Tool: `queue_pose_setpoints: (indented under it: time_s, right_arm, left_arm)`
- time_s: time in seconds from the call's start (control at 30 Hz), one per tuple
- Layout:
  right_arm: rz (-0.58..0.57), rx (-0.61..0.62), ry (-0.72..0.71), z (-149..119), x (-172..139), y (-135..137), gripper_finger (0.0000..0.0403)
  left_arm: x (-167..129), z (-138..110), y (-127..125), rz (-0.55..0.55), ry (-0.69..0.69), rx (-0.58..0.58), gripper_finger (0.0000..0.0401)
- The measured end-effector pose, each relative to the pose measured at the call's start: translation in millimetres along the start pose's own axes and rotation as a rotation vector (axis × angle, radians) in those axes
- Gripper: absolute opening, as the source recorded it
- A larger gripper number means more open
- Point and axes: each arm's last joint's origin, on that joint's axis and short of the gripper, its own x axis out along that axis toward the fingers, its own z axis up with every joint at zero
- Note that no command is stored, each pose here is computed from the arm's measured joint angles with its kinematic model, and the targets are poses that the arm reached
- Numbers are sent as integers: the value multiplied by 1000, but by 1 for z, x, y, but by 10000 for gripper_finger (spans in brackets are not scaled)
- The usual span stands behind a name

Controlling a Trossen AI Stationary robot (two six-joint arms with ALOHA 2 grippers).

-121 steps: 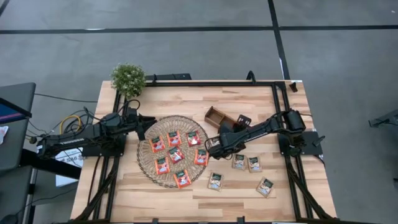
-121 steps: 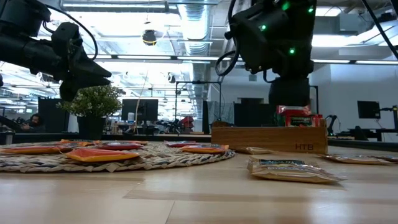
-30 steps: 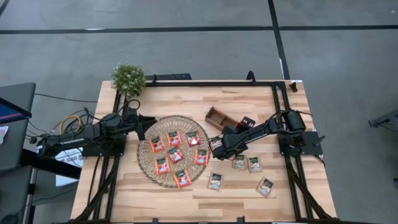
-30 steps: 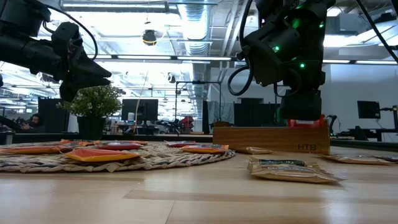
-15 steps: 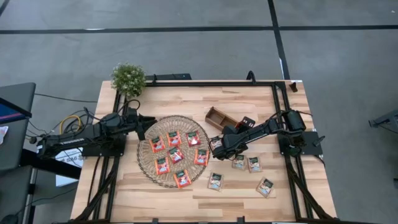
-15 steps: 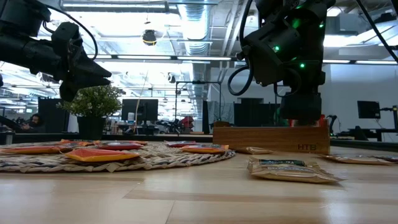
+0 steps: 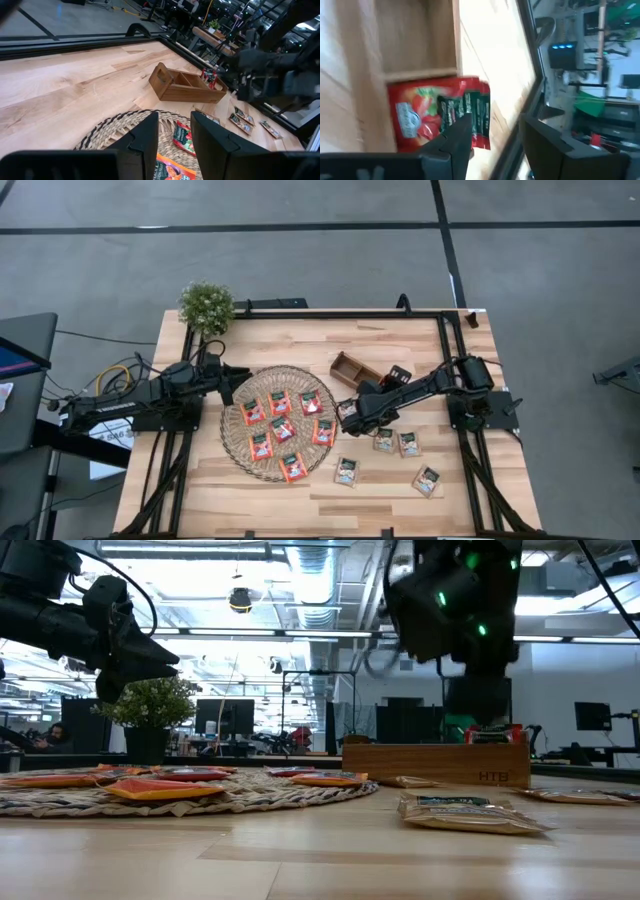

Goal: Pick & Place Tea
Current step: Put the red tea bag into the right section of the wooden organizer

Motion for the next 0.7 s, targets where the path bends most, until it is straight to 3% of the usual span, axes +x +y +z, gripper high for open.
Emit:
queue_pose_setpoints:
  time_s: [0.27,0.5,0.7]
  right_arm:
    - [144,108,-114,-3,-37,-45,135]
    - [286,237,-256,-33,-66,-100,100]
    - [374,353,-308,-70,-64,-126,64]
  left_arm:
    - [0,0,0,0,0,-1,105]
    - [0,0,0,0,0,-1,105]
    - [0,0,0,-14,7,-2,105]
